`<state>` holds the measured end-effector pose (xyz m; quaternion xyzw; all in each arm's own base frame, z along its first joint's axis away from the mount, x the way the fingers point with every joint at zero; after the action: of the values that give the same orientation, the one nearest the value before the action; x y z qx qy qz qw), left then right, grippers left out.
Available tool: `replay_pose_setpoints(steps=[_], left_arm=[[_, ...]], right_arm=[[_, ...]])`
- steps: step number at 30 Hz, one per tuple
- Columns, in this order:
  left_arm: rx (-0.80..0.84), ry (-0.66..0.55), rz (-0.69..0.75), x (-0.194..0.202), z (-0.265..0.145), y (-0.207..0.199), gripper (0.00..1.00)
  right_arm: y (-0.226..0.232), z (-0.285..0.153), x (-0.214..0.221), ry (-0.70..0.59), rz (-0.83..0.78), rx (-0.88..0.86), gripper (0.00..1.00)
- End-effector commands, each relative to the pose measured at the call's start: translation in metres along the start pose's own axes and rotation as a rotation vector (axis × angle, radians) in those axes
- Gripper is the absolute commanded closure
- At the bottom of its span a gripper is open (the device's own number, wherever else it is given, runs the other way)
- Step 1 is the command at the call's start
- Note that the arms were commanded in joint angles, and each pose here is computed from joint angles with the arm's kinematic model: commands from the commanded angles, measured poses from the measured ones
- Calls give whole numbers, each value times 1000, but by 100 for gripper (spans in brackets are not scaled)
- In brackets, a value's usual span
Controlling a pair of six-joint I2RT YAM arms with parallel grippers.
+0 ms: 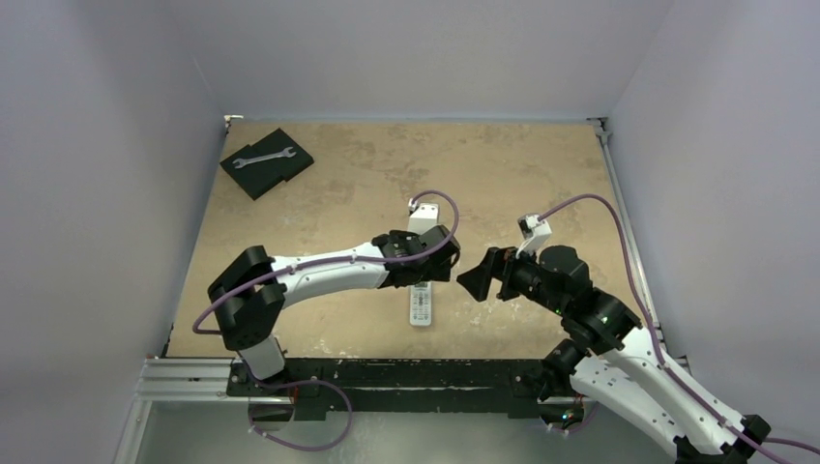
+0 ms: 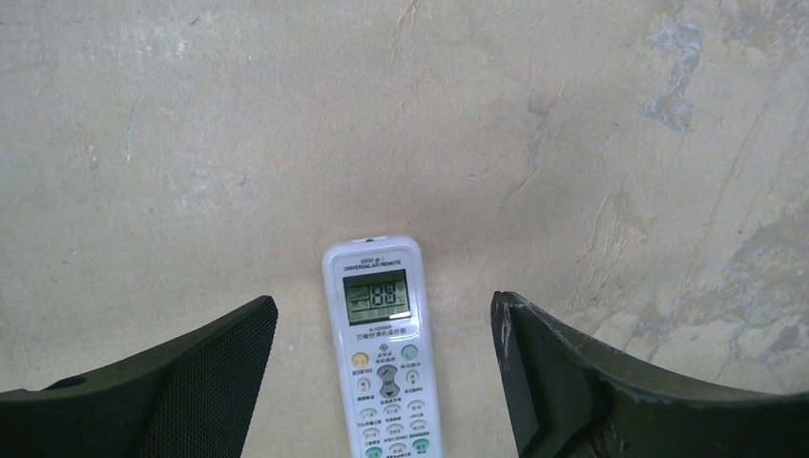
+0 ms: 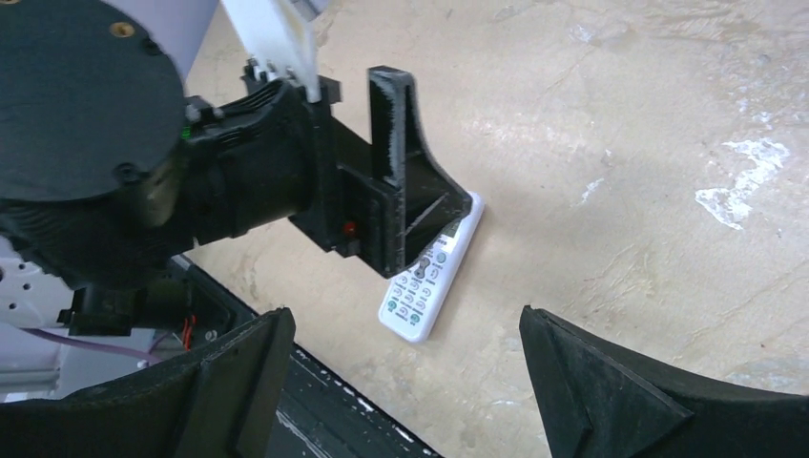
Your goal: Load the batteries into the remote control
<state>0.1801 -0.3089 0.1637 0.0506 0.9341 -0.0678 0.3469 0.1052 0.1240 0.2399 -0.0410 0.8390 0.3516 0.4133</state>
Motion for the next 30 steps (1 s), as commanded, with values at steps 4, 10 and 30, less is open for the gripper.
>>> replay_pose_setpoints(steps=[4,10,30], left_arm=[[58,-61,59,-11,-27,14,13],[63,-109,101,-16,-55,38,11],[37,-299,205,-39,-117,96,11]], right_arm=[[-3,5,-9,-95,27,72,1],[-5,14,-20,-135,27,152,1],[-3,7,-71,-307,-6,469,1]])
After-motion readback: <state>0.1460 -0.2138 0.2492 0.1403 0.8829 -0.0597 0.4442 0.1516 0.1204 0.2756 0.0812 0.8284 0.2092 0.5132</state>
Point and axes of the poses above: each gripper's point midway between its finger pads, its own z axis out along the fingers, its own y axis along the line the jaws close on, x = y × z, the point moved 10 cm from there along -z, back along the fingers, and after that the axes turned 2 degrees about z, right-handed, at the moved point
